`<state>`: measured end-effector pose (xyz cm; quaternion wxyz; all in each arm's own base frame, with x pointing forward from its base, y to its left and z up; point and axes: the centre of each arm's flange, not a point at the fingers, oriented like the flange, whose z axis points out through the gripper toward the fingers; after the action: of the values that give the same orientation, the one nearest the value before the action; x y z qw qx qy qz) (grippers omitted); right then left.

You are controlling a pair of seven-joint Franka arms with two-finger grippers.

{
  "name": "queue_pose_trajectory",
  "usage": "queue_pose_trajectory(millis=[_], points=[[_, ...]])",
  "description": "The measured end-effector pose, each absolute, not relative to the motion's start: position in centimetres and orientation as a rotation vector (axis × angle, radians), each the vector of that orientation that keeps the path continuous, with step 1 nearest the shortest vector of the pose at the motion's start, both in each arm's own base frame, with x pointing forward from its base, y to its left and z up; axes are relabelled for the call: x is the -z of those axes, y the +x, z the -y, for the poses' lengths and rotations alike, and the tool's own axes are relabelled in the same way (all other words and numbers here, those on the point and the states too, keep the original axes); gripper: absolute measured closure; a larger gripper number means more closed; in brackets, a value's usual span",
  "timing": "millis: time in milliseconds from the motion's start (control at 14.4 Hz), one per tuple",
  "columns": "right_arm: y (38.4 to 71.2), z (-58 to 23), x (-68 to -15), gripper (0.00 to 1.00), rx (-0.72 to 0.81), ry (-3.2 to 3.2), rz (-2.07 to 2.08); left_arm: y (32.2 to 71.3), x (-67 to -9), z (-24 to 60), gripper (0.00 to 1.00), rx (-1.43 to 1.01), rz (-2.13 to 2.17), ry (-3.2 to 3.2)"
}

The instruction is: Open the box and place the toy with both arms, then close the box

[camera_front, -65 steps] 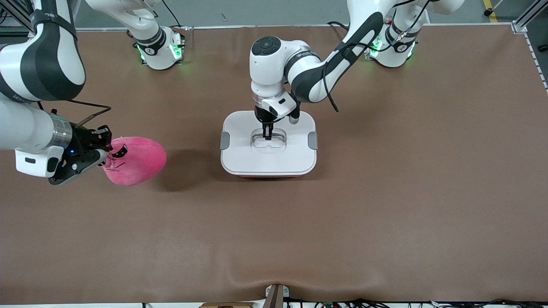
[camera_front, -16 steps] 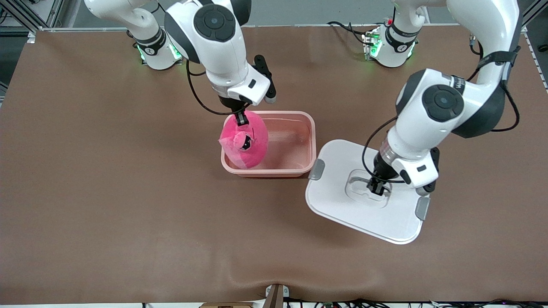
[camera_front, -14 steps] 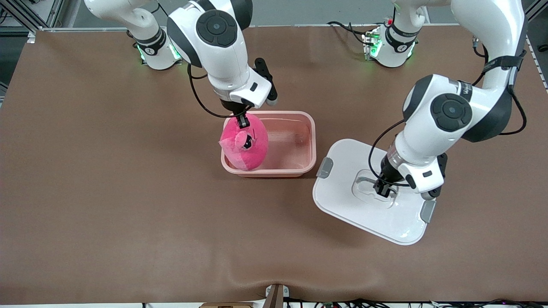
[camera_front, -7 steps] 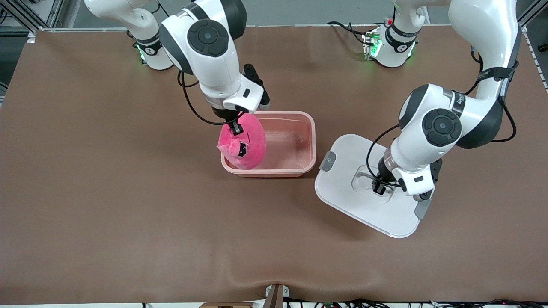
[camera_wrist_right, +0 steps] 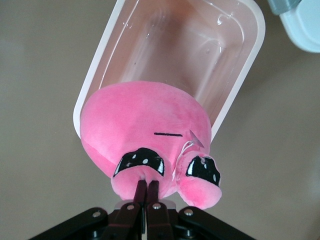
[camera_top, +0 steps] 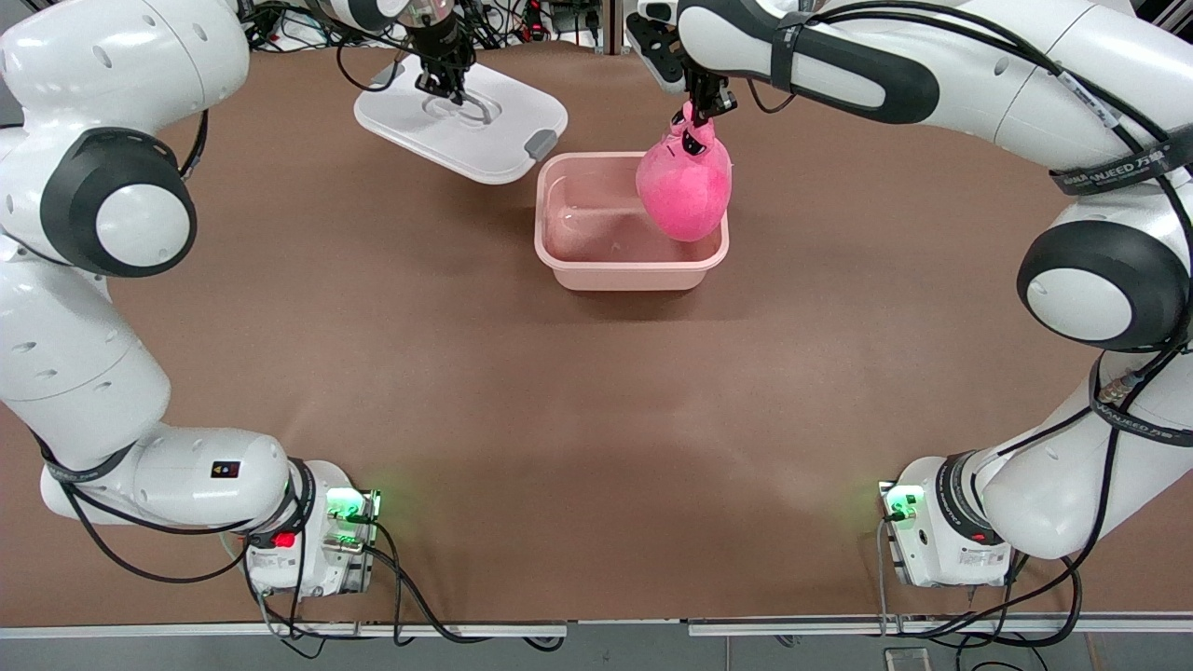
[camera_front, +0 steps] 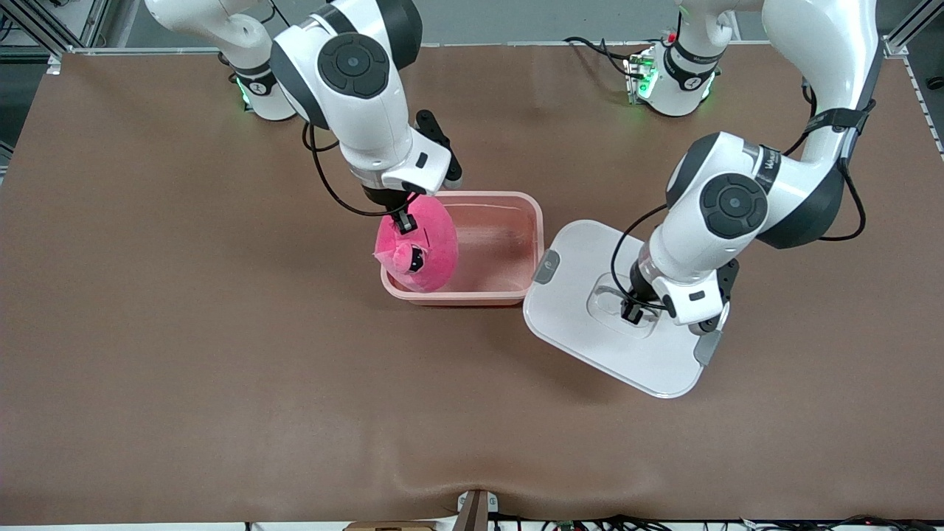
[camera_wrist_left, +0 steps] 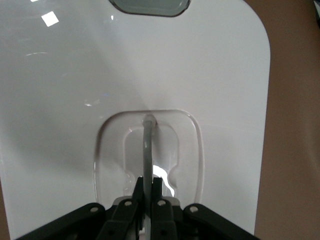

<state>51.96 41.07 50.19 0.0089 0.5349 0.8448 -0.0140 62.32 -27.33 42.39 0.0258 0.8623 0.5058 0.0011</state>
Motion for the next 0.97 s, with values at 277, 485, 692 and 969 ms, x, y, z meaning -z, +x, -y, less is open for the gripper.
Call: queue_pose_trajectory(millis=[277,485,692,969], points=[[51.82,-41.0,-50.77,0.97,0.031,1.668,-2.636,61.42,-43.74,28.73,0.93,-0.004,-1.583,2.642],[51.81,-40.99,-50.8,0.97,0.032,1.666,-2.638,61.24,-43.64,28.4,0.93,0.012,-1.601,2.658],[51.8,-40.98,-50.8,0.97,0.033,1.663,-2.64,61.13,-43.54,28.23,0.93,0.023,-1.61,2.668],[51.79,-40.97,-50.76,0.88,0.035,1.662,-2.641,61.11,-43.51,28.22,0.93,0.025,-1.611,2.67]])
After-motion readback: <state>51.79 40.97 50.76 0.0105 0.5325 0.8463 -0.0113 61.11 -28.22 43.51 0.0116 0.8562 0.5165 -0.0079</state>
